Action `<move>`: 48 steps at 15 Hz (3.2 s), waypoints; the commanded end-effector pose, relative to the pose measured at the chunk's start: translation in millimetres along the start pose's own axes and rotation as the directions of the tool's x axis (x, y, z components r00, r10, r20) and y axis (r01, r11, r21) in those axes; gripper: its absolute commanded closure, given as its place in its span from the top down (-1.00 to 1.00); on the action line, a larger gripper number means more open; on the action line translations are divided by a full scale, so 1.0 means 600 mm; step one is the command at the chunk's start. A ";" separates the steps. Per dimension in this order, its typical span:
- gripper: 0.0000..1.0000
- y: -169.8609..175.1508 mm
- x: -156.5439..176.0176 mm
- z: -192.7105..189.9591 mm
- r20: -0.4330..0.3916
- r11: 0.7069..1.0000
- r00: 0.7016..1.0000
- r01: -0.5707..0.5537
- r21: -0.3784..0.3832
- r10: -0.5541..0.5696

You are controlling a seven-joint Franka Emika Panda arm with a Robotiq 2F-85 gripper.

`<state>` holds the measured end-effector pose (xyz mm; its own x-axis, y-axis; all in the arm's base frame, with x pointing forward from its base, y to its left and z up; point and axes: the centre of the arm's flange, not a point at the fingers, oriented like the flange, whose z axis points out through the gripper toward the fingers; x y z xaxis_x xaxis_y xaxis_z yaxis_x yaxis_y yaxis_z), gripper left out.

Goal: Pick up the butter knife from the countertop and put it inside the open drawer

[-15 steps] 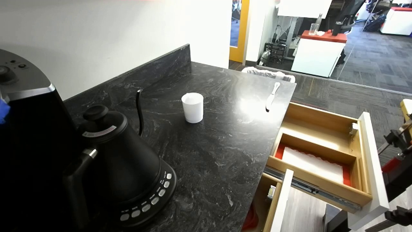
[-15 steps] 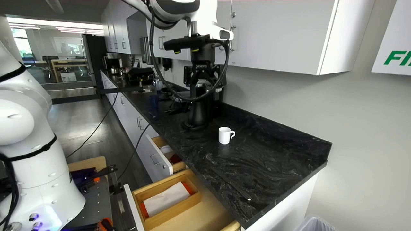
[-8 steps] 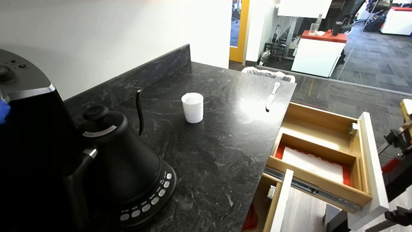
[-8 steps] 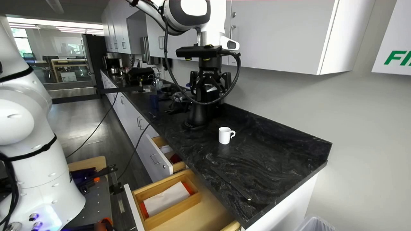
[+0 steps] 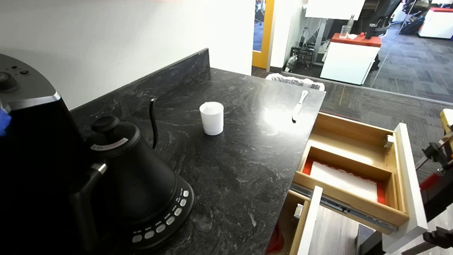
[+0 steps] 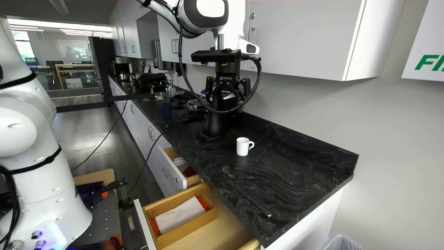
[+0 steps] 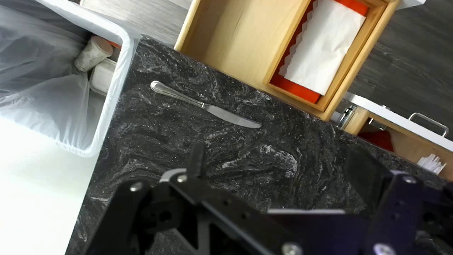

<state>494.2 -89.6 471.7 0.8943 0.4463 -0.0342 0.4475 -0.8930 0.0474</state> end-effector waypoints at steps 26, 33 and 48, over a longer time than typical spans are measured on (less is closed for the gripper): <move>1.00 0.119 -0.098 0.215 0.099 0.657 0.669 0.742 -0.134 -0.736; 1.00 0.154 -0.069 0.278 0.149 0.434 0.469 0.875 -0.216 -0.870; 1.00 0.152 0.053 0.388 0.127 0.290 0.313 0.941 -0.174 -0.941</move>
<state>541.1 -164.4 254.5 -0.1217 0.9728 -0.1972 0.9767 0.1527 0.1509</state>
